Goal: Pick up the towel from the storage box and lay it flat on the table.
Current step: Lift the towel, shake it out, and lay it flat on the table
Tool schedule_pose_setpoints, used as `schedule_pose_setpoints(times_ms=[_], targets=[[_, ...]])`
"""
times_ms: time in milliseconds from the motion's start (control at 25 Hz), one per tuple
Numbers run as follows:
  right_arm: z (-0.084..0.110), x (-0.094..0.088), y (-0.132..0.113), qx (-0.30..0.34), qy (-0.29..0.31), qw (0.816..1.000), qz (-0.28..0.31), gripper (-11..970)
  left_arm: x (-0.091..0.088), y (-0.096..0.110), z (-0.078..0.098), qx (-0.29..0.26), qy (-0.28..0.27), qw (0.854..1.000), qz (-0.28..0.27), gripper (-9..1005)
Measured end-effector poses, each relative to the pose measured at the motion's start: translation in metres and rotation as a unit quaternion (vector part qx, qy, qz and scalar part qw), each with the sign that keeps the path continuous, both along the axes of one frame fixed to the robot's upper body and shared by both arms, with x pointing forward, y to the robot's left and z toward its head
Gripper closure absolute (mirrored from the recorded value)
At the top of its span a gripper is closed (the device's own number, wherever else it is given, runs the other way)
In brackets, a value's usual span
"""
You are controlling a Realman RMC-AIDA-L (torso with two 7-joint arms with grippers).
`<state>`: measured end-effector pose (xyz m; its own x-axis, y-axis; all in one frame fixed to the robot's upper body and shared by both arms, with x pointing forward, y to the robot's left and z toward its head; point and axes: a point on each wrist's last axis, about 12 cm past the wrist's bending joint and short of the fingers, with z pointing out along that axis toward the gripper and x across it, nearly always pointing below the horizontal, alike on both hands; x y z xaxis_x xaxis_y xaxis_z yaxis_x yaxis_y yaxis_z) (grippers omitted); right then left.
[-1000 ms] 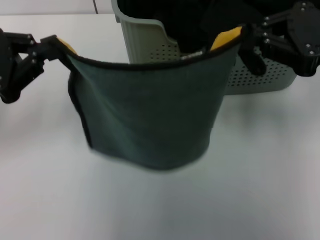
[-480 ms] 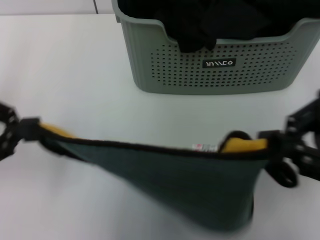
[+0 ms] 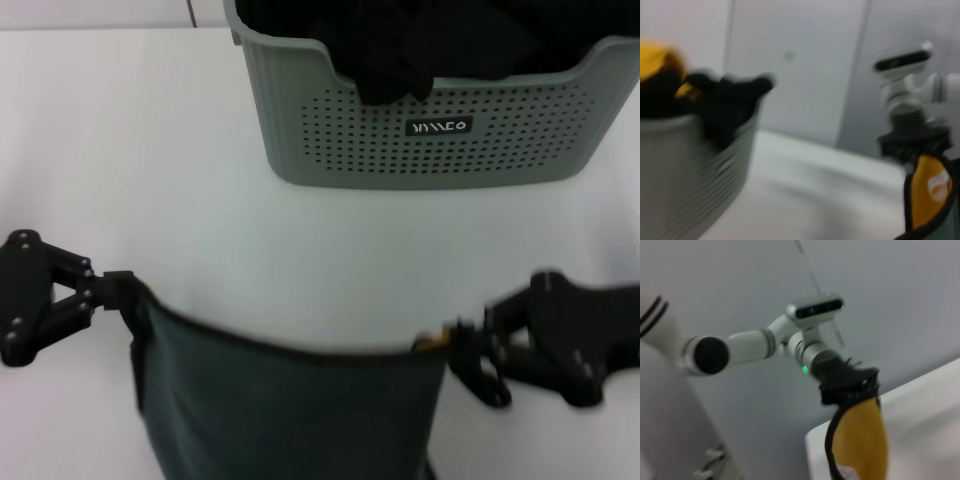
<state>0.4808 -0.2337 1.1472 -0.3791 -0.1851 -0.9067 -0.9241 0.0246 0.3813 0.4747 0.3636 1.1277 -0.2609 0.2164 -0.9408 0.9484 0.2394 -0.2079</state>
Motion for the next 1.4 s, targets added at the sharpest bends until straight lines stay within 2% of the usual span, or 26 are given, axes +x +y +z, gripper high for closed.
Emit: schedule_pose_setpoints(times_ms=[80,280,520,680,1040,1400], targets=[[-0.004,0.01,0.0,0.002,0.001,1.0,-0.014,915,0.007,-0.002,-0.007,0.023,0.016,0.999,0.019,977],[-0.002,0.032,-0.005,-0.023,-0.018,0.998,-0.056,914,0.025,-0.002,-0.01,0.05,0.026,0.996,0.068,977],[-0.004,0.048,-0.005,-0.049,-0.023,0.995,-0.084,912,0.038,-0.002,-0.015,0.068,0.018,0.991,0.111,977],[-0.007,0.058,-0.004,-0.078,-0.03,0.991,-0.105,911,0.045,-0.005,-0.017,0.075,0.016,0.989,0.124,976],[-0.002,0.073,-0.004,-0.091,-0.044,0.987,-0.128,909,0.061,-0.015,-0.024,0.082,0.013,0.986,0.147,976],[-0.002,0.095,0.009,-0.151,-0.078,0.975,-0.142,907,0.074,-0.021,-0.027,0.091,0.004,0.981,0.174,975]])
